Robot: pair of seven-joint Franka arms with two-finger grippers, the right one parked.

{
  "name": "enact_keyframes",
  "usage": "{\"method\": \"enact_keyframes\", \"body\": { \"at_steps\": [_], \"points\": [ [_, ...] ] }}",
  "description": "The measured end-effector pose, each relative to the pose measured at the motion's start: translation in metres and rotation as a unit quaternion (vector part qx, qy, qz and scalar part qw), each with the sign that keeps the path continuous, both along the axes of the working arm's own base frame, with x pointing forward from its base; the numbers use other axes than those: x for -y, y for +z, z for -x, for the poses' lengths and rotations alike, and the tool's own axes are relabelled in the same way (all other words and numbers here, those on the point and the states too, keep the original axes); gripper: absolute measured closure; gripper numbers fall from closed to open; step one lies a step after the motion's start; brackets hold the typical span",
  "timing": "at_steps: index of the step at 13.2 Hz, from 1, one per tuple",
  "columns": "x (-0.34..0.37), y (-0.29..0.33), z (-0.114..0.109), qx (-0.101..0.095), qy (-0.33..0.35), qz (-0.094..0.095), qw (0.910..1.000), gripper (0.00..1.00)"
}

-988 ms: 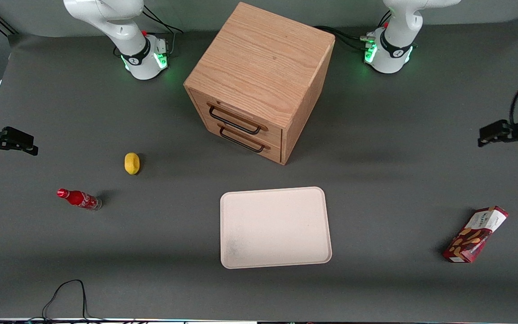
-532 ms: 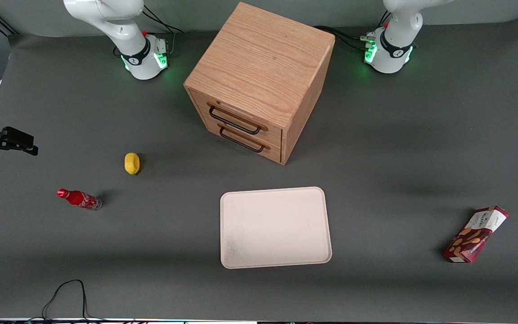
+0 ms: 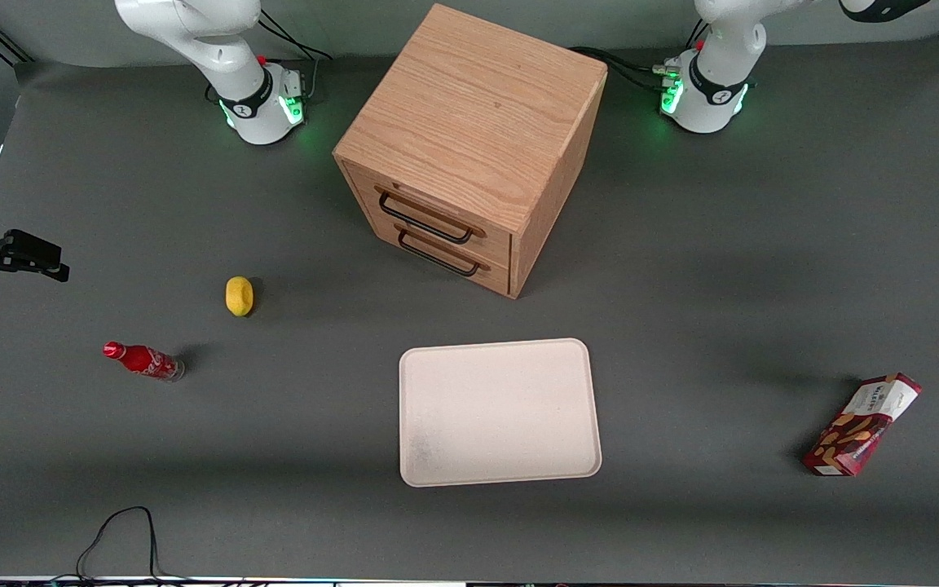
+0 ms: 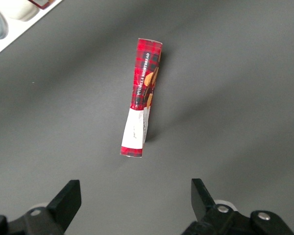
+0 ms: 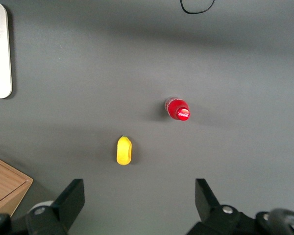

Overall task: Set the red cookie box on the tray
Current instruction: 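Move the left gripper down toward the red plaid cookie box, then lower the open left gripper over the box end and close on it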

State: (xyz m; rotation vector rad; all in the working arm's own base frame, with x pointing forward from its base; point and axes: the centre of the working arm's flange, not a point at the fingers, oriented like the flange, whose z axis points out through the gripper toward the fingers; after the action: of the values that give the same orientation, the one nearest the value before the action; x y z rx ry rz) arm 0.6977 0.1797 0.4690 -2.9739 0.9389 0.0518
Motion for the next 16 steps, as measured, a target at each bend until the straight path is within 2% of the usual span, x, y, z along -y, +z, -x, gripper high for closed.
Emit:
{"method": "enact_keyframes", "body": {
  "at_steps": [4, 6, 9, 11, 16],
  "points": [
    [0.001, -0.056, -0.004, -0.021, -0.006, 0.007, 0.9997, 0.0],
    [0.0, -0.1, -0.006, -0.04, -0.006, 0.011, 0.9991, 0.0],
    [-0.006, -0.151, -0.013, -0.036, -0.005, 0.009, 0.9993, 0.0],
    [-0.005, -0.173, -0.019, -0.026, -0.005, 0.01, 0.9996, 0.0],
    [0.004, -0.185, -0.025, -0.011, -0.002, 0.017, 0.9998, 0.0]
  ]
}}
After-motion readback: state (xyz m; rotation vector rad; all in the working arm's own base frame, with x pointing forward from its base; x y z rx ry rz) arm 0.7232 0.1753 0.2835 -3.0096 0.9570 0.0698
